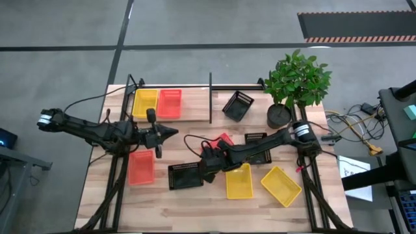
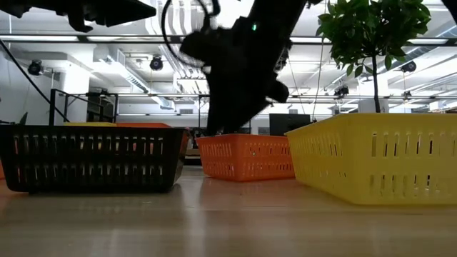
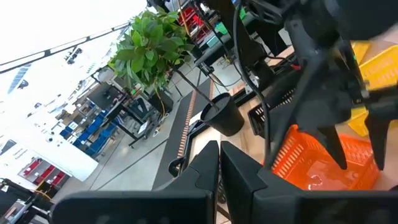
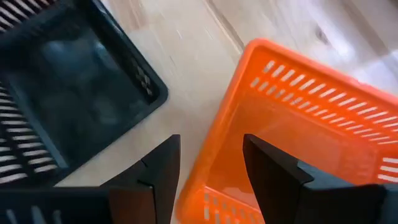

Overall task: Stack baskets on shelf by color
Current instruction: Stack the right orange bin on the orange bin on the shelf

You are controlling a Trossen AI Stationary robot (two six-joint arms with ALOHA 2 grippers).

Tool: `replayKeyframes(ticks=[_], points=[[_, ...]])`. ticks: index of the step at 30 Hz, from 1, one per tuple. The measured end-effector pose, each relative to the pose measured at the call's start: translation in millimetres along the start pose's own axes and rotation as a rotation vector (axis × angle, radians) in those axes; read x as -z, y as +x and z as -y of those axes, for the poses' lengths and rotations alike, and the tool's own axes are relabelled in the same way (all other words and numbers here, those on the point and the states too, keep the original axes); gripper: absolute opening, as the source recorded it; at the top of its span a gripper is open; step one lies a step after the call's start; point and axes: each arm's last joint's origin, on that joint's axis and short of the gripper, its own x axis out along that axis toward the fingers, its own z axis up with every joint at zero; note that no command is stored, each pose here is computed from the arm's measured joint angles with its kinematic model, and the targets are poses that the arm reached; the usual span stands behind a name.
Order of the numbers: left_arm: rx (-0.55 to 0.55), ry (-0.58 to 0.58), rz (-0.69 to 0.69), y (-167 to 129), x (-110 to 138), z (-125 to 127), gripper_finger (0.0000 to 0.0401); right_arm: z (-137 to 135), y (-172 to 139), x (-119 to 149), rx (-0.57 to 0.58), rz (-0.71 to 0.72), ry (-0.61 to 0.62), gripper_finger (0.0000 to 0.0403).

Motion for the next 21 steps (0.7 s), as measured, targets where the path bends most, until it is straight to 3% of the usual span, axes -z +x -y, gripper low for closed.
replayKeyframes(ticks=[10, 14, 19, 21], points=[[-0.007, -0.005, 0.009, -3.0, -0.7, -2.2, 0.0, -4.8, 20.8, 4.0, 0.029, -0.058, -0.019, 0.0152], [-0.001, -0.001, 0.002, -3.5, 0.1, -1.9, 0.0, -4.7, 18.7, 3.0, 0.026, -0.054, -0.017, 0.0109], [-0.006, -0.004, 0.006, -5.0, -0.3, -3.1, 0.0, -3.3, 12.7, 2.0, 0.018, -0.063, -0.035, 0.0023], [-0.025, -0.006, -0.005, -6.2, -0.2, -4.2, 0.0, -1.1, 4.1, 0.0, 0.025, -0.072, -0.061, 0.0016]])
